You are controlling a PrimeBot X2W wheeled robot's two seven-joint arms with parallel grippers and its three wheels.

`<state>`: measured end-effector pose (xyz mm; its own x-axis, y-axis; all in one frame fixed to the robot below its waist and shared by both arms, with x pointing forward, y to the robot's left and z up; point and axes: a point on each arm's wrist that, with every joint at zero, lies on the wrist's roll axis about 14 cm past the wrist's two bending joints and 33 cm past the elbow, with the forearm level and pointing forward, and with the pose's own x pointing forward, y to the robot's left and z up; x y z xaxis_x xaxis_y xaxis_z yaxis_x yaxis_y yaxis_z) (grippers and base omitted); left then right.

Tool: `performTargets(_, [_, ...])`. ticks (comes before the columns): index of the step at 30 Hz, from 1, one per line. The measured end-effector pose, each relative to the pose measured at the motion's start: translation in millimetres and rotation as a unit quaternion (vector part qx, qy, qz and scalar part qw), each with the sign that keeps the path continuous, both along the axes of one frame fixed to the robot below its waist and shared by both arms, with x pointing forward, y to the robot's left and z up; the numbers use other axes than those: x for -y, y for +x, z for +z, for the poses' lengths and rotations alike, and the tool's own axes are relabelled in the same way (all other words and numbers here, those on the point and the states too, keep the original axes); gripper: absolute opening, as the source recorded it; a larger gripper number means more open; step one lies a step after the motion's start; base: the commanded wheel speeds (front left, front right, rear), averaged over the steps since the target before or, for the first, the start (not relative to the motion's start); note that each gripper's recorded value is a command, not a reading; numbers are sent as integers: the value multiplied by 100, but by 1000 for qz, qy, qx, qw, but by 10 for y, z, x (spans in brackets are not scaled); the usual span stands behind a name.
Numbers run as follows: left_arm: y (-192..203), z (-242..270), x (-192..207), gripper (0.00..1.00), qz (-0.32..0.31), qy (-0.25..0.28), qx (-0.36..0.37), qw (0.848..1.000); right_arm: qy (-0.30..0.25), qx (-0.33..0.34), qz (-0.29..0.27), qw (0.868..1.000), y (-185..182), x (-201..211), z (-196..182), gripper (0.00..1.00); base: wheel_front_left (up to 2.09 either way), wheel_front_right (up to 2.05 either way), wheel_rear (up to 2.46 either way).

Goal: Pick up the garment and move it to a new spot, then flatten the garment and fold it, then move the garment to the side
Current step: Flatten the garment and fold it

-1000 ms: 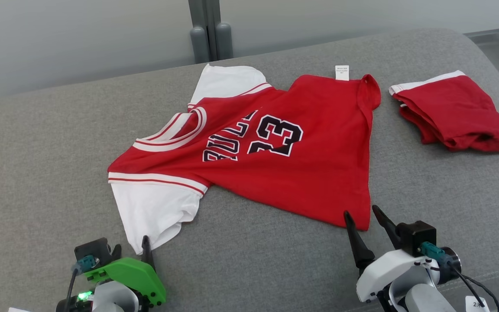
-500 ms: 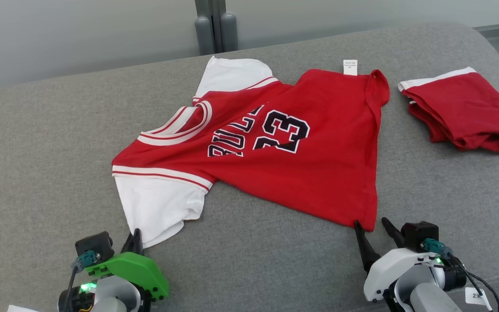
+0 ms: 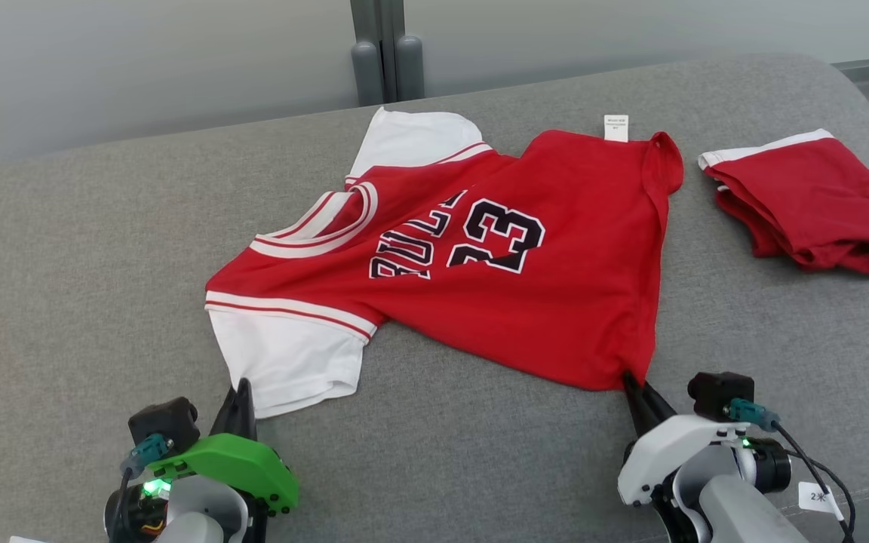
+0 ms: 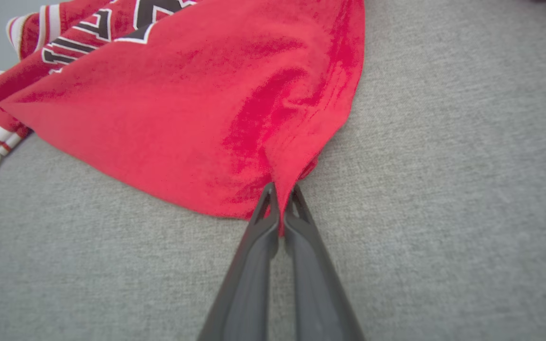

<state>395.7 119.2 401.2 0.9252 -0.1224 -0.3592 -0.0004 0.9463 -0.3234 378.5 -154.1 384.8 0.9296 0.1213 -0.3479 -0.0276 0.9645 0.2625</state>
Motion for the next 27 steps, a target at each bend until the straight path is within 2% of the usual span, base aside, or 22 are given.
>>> performTargets(3, [72,195,49,0,-6,-9,37,999,11,38,-7,999,115,9,214,0,0,0,0])
performTargets(7, [215,617,95,0,-11,-23,105,994,17,115,-22,993,296,86,680,0,0,0,0])
performTargets(10, [316,1076,95,0,-14,-31,175,984,11,186,-37,982,384,212,1131,0,0,0,0])
performTargets(13, [358,1607,89,0,-21,-34,248,968,-4,262,-51,964,399,340,1637,0,0,0,0])
performTargets(16, [315,2193,82,0,-29,-34,324,945,-21,336,-61,940,324,444,2154,0,0,0,0])
performTargets(19, [189,2796,92,0,-40,-28,400,915,-32,399,-68,914,174,508,2645,0,0,0,0])
performTargets(22, [-16,3366,145,0,-58,-12,472,880,-48,462,-73,883,-52,573,3163,0,0,0,0])
performTargets(27, [-381,4127,264,0,-91,21,568,818,-83,534,-82,837,-461,660,3777,0,0,0,0])
